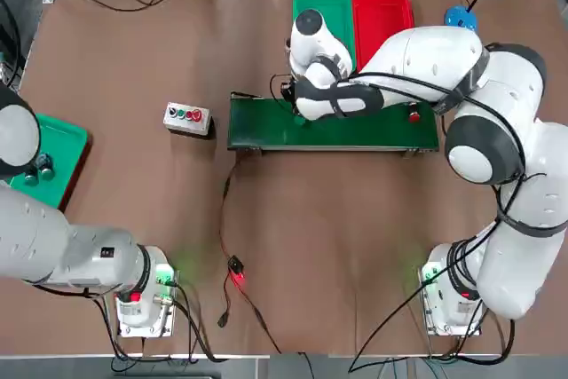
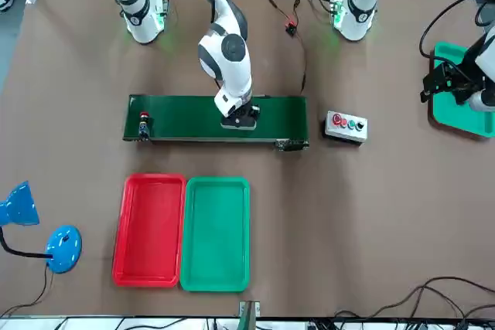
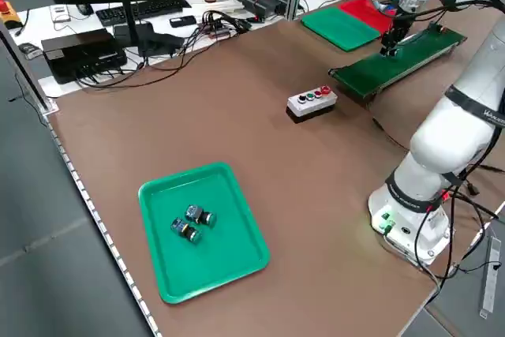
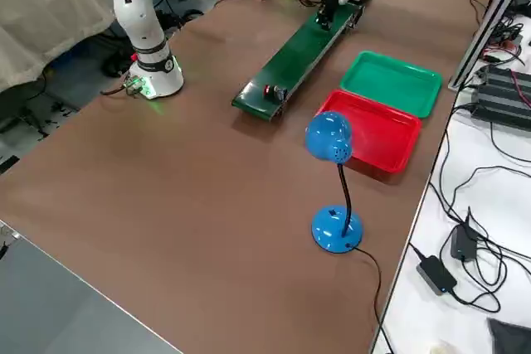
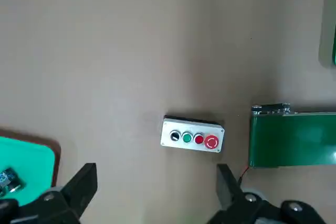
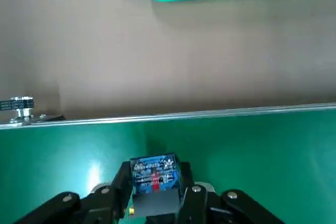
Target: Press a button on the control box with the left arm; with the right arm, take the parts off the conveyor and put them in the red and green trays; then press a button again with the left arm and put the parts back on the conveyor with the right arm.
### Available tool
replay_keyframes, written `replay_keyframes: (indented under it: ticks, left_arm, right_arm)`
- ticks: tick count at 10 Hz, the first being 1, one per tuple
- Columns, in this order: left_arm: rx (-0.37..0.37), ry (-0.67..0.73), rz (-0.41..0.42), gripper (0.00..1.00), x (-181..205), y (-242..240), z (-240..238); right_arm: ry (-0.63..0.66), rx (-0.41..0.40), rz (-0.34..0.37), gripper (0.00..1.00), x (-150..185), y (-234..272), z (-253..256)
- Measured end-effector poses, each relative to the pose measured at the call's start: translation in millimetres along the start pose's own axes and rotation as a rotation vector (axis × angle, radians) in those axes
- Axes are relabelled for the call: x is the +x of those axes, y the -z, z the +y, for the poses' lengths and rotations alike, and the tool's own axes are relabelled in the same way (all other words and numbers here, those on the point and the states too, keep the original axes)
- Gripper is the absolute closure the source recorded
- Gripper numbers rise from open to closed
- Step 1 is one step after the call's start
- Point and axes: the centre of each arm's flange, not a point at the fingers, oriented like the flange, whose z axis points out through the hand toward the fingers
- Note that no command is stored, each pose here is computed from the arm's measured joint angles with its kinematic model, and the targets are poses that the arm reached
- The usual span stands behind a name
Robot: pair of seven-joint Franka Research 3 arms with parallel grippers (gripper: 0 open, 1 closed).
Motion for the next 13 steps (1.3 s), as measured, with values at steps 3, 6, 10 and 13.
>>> replay_keyframes:
  ticks: [3,6,10,13]
  left_arm:
    - [0.000,0.000,0.000,0.00,0.0,0.0,0.0]
    - [0.000,0.000,0.000,0.00,0.0,0.0,0.1]
    - [0.000,-0.001,0.000,0.00,0.0,0.0,0.3]
    - [0.000,-0.001,0.000,0.00,0.0,-0.1,0.7]
  right_arm:
    - [0.003,0.000,-0.002,0.56,-2.5,-9.3,-1.3]
    - [0.015,-0.013,0.004,0.33,-3.1,-15.0,-0.4]
    - [0.012,-0.027,0.036,0.00,39.7,6.4,13.9]
    - [-0.028,-0.030,0.070,0.00,138.4,64.9,69.0]
